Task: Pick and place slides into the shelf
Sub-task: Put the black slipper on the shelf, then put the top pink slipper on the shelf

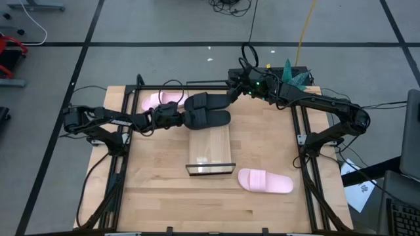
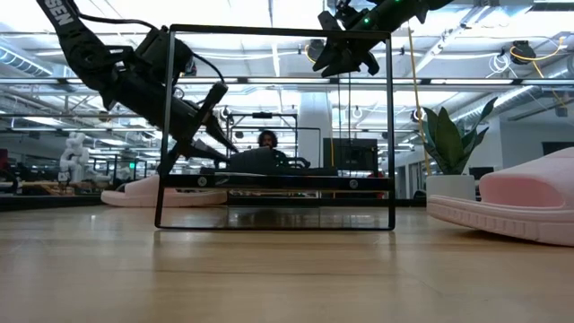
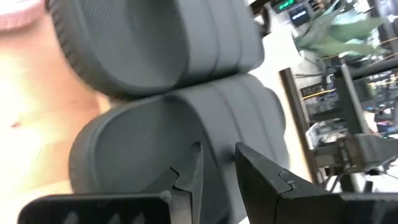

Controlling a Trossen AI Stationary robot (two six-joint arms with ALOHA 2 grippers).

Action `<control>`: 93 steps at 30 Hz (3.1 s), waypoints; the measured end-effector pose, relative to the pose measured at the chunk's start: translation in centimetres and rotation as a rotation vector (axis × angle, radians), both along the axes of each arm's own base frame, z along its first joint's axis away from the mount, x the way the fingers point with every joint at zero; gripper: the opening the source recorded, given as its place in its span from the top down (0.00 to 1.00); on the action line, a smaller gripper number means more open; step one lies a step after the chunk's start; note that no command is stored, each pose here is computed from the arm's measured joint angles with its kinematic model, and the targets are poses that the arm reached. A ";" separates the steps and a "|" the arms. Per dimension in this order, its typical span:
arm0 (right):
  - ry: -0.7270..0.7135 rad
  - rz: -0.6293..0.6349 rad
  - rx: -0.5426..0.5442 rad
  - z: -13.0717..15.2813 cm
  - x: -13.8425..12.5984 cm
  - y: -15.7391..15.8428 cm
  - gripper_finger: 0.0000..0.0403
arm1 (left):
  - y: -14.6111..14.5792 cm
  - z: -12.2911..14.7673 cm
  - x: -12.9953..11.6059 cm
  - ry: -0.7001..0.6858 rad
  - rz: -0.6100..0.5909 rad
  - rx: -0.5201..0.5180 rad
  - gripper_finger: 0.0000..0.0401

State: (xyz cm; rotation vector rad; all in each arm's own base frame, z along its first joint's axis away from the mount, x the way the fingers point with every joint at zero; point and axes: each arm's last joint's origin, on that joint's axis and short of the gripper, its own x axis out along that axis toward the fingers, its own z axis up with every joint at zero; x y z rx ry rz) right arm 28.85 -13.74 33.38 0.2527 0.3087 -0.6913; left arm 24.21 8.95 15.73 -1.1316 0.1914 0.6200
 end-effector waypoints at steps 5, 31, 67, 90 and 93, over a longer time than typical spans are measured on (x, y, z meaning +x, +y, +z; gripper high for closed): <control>0.002 0.000 0.001 -0.1 0.0 0.0 0.67 | -0.1 -0.8 0.9 -0.043 -0.006 -0.009 0.78; -0.021 0.068 0.046 -2.0 0.1 0.2 0.67 | 0.6 -0.3 0.3 -0.043 -0.058 -0.018 0.78; -0.038 0.087 -0.012 -1.6 0.3 0.1 0.67 | 0.1 5.4 -11.4 0.354 0.237 0.136 0.78; -0.041 0.139 0.002 -1.6 0.3 0.3 0.67 | 2.6 3.7 -14.1 0.483 0.462 -0.057 0.78; -0.041 0.138 0.002 -1.6 0.3 0.3 0.67 | 2.9 3.7 -14.4 0.471 0.442 -0.071 0.78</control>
